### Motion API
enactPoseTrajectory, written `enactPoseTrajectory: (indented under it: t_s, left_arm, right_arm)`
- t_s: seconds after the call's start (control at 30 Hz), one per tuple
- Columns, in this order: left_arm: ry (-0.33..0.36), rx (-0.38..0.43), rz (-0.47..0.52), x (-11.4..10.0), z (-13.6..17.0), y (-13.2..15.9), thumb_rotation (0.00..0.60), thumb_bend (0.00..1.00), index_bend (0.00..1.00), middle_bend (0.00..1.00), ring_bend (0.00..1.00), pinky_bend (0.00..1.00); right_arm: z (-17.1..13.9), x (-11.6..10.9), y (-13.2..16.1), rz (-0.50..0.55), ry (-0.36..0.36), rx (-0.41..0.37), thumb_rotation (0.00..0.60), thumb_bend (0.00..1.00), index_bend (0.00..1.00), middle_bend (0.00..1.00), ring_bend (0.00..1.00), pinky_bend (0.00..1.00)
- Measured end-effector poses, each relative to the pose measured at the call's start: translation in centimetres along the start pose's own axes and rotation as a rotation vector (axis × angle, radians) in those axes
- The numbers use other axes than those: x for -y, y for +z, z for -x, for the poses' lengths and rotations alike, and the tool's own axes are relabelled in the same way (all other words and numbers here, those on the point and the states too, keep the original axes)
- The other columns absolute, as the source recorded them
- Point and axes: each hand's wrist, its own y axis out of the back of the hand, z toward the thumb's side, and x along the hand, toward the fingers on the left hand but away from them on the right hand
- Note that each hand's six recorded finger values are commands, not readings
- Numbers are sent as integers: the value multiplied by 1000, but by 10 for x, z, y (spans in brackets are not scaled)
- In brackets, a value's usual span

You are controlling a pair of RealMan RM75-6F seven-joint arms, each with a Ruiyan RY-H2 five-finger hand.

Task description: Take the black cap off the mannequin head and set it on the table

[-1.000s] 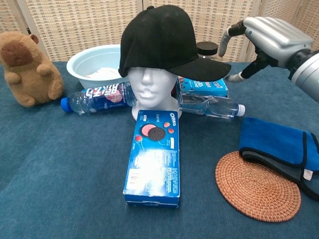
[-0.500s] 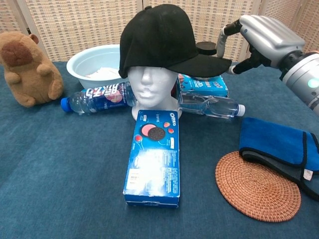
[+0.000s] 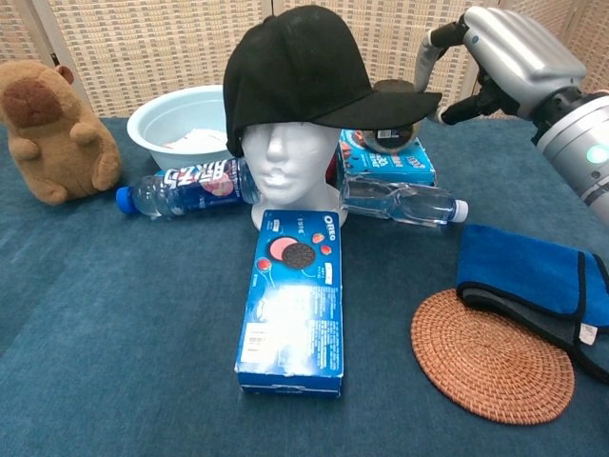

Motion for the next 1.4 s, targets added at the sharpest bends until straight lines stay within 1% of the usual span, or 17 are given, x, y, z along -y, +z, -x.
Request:
enactPoseTrajectory:
  t_s: [0.23, 0.6, 0.83, 1.4]
  left_arm:
    - [-3, 0, 1, 1, 0, -1, 600, 191, 180, 42, 11, 0]
    - [-4, -2, 1, 1, 0, -2, 600, 191, 179, 42, 11, 0]
    - [-5, -4, 1, 1, 0, -3, 600, 191, 179, 42, 11, 0]
    - [-5, -3, 1, 1, 0, -3, 600, 191, 179, 42, 11, 0]
  right_arm:
    - [4, -6, 3, 25, -71, 11, 600, 485, 745, 507, 328, 179]
    - [16, -10, 10, 60, -145, 24, 600, 485, 745, 510, 328, 179]
    - [26, -17, 12, 68, -209, 38, 600, 485, 748, 515, 328, 179]
    - [43, -29, 12, 80, -293, 73, 600, 485, 750, 517, 328, 179]
